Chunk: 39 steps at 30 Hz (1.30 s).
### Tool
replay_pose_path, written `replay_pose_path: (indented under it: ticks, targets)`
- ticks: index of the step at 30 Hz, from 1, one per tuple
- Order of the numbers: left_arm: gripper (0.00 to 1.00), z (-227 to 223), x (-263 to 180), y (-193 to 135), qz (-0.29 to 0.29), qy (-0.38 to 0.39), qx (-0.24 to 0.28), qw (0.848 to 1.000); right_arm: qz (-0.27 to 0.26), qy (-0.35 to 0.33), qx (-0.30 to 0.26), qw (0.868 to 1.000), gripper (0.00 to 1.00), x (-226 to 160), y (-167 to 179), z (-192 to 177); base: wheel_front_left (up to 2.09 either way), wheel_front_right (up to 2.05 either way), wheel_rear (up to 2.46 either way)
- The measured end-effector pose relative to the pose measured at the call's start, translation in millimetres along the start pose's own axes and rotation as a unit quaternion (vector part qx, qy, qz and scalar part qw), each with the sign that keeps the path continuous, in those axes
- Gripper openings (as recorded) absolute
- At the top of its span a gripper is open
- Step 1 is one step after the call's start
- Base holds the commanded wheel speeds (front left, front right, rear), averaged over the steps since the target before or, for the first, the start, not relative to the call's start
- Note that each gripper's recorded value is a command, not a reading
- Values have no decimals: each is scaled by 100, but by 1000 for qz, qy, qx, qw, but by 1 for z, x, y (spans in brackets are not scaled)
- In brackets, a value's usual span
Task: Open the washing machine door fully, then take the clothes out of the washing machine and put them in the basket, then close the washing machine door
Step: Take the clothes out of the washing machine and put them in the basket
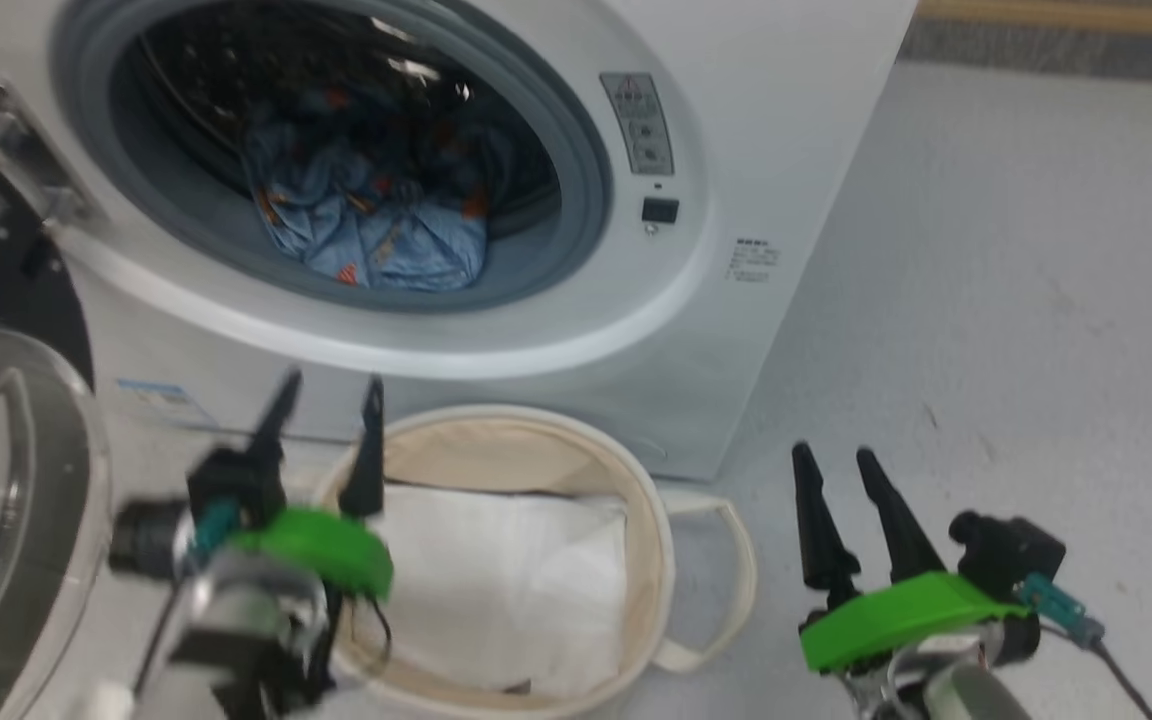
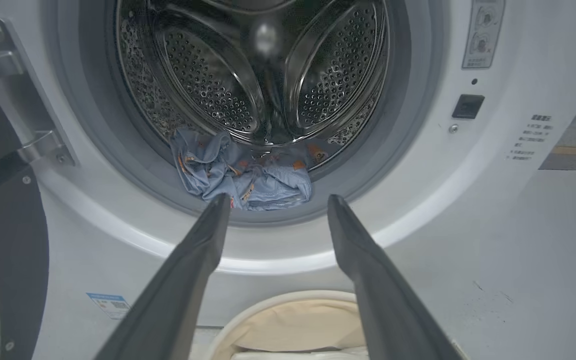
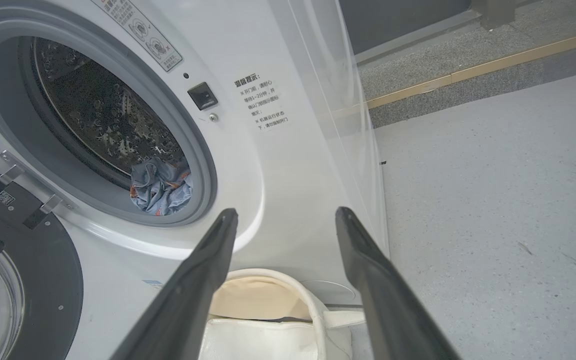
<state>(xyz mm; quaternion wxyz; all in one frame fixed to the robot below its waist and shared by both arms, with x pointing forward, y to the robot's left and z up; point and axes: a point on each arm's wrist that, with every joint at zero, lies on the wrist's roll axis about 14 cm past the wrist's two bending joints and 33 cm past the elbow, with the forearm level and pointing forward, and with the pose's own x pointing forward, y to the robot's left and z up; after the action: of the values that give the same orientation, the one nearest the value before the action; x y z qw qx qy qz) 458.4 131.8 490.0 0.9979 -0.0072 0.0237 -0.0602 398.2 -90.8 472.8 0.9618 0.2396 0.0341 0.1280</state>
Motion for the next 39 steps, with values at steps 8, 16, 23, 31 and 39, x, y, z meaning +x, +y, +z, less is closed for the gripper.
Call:
replay_pose_path:
  ticks: [8, 16, 23, 31, 39]
  targets:
    - [100, 14, 92, 20, 2, -1, 78, 997, -18, -1, 4, 1000, 100, 31, -25, -3, 0, 0, 0]
    - [100, -17, 175, 29, -2, 48, 140, 989, -56, 2, 12, 998, 100, 50, -63, -11, 0, 0, 0]
    - [100, -61, 217, 20, -23, 100, 186, 977, -94, 9, 12, 995, 100, 47, -93, -18, 0, 0, 0]
    - [100, -101, 237, 44, 8, 153, 247, 957, -111, 13, 4, 994, 100, 49, -110, -21, 0, 0, 0]
    - [100, -108, 240, 66, 43, 178, 264, 947, -110, 18, 6, 994, 100, 51, -112, -26, 0, 0, 0]
